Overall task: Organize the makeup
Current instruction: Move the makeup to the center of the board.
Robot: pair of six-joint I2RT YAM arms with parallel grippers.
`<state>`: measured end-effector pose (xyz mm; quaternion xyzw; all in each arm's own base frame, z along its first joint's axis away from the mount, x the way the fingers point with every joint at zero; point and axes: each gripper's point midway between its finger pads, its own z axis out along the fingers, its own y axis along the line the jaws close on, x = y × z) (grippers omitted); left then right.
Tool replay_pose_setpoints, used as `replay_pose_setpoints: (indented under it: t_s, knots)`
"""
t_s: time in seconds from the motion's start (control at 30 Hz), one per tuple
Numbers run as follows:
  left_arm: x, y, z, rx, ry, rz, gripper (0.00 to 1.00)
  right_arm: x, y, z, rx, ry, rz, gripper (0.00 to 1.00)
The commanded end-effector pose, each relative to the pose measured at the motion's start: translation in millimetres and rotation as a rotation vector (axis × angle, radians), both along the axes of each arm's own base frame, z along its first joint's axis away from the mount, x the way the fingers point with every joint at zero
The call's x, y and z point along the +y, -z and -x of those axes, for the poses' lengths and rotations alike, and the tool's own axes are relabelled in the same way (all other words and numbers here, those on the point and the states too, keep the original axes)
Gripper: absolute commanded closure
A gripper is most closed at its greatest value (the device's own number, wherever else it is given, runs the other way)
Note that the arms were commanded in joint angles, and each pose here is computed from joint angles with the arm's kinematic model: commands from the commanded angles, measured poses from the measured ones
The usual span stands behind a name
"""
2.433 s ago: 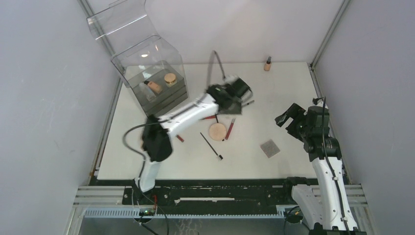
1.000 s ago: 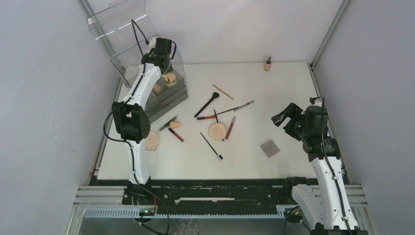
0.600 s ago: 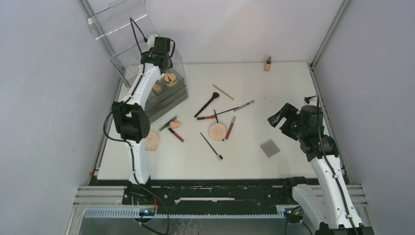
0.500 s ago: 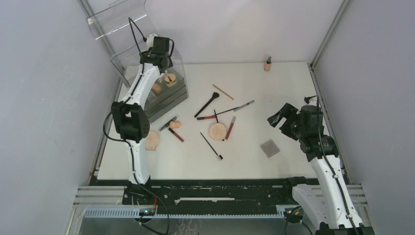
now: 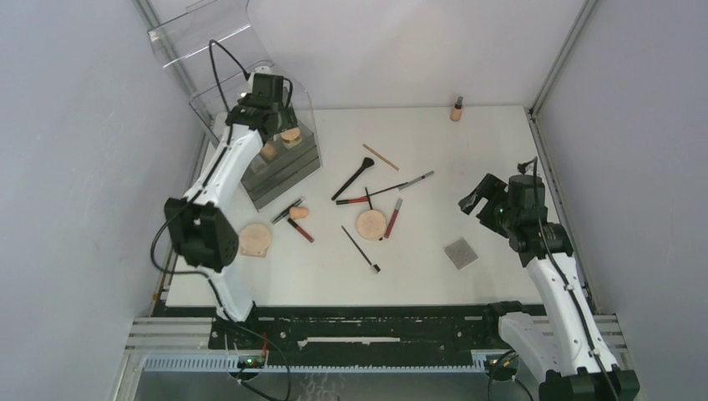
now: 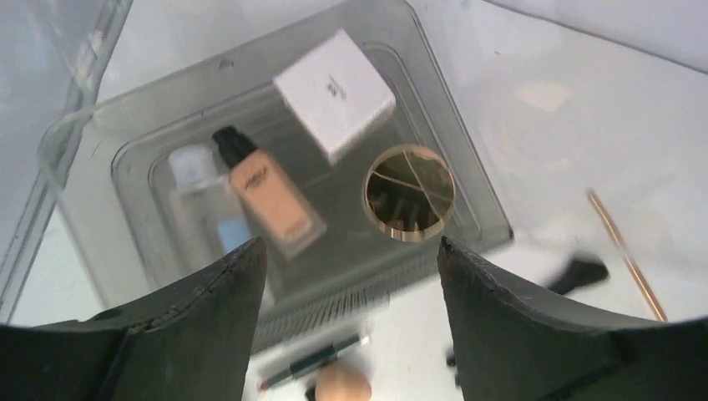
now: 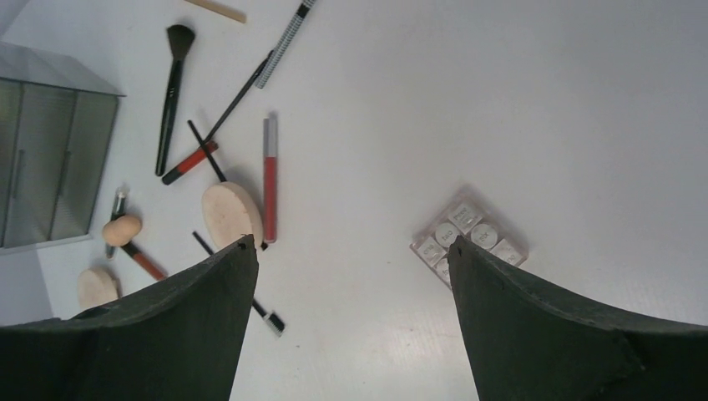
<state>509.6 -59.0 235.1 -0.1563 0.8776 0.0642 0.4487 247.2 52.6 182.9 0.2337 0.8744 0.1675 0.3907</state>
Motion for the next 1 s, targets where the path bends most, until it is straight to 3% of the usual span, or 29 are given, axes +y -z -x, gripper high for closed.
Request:
replay_pose_setpoints:
  t_s: [0.0, 0.13, 0.33, 0.5, 0.8, 0.97]
  knots:
    - [-15, -64, 49, -0.168, 0.099, 0.042, 0.21, -10, -18, -21, -0.059, 0.025, 0.067, 0.10]
    - [-48, -74, 98, -0.218, 0.235, 0.186, 0.22, -14, -33, -35, -0.091, 0.007, 0.108, 0.10]
    - [-105, -59, 171, -0.228, 0.415, 0.216, 0.22, -34, -54, -78, -0.158, 0.064, 0.113, 0.10]
    - [-125, -33, 215, -0.226, 0.506, 0.246, 0.22, -46, -63, -131, -0.152, 0.112, 0.141, 0.10]
    - [-149, 9, 261, -0.169, 0.640, 0.289, 0.19, -48, -31, -270, -0.028, 0.078, 0.181, 0.11]
    - [-154, 12, 266, -0.137, 0.663, 0.293, 0.17, -46, -27, -344, -0.057, 0.060, 0.259, 0.11]
